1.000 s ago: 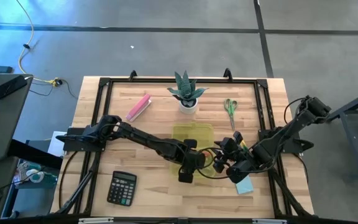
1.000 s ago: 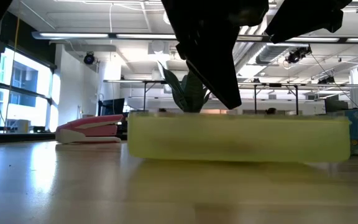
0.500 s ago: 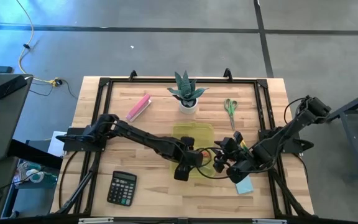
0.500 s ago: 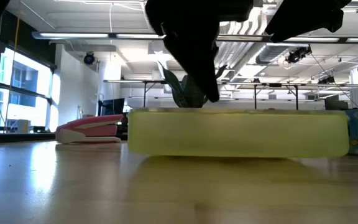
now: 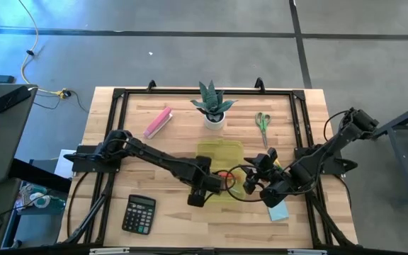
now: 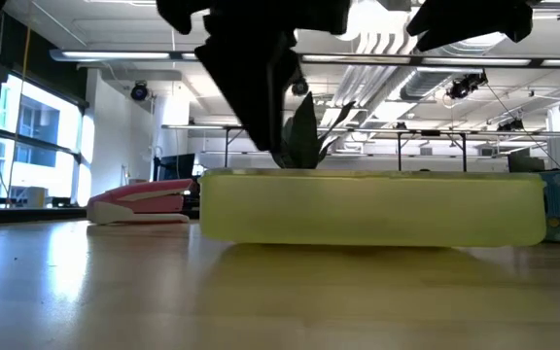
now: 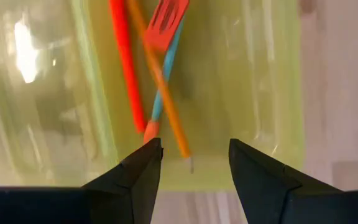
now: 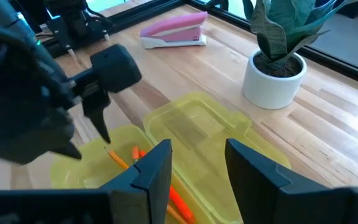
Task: Pack school essentials
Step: Put the green scissors into the supply box
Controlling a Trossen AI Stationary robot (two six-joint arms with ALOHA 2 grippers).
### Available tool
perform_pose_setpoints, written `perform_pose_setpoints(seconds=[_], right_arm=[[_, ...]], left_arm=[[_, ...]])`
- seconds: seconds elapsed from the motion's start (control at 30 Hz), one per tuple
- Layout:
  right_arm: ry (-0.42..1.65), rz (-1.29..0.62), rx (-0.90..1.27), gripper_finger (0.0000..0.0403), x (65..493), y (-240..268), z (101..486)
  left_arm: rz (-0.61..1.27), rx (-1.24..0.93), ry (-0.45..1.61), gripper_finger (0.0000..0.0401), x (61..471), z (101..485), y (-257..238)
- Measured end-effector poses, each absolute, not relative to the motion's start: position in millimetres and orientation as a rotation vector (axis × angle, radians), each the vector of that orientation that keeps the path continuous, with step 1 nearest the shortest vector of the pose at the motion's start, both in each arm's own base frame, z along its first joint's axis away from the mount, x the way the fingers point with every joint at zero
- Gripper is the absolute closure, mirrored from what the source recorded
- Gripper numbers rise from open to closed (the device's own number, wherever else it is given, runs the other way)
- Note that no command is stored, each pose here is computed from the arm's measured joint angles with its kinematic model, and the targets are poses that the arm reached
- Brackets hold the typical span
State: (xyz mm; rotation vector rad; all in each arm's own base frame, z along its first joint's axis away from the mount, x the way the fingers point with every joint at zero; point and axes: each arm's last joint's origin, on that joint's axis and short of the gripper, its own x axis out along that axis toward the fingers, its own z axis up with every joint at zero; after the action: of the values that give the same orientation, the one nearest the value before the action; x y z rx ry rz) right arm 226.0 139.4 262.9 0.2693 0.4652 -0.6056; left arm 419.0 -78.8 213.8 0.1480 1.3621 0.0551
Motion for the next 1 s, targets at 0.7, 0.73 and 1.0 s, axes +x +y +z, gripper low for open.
perform_pose_setpoints(seconds=[0.7,0.73,1.0], right_arm=[[0.506,-0.576,0.291,0.0263,227.0,141.3,260.5],[0.505,-0.576,0.292,0.0263,227.0,141.3,260.6],[0.487,-0.601,0.331,0.0263,228.2,139.2,260.3]], left_arm=[[0.074,0.101,1.376,0.0248,344.7,213.0,-88.4],[0.074,0.086,1.344,0.0249,339.0,216.3,-86.8],[0.037,0.064,1.066,0.0254,294.5,233.3,-73.5]])
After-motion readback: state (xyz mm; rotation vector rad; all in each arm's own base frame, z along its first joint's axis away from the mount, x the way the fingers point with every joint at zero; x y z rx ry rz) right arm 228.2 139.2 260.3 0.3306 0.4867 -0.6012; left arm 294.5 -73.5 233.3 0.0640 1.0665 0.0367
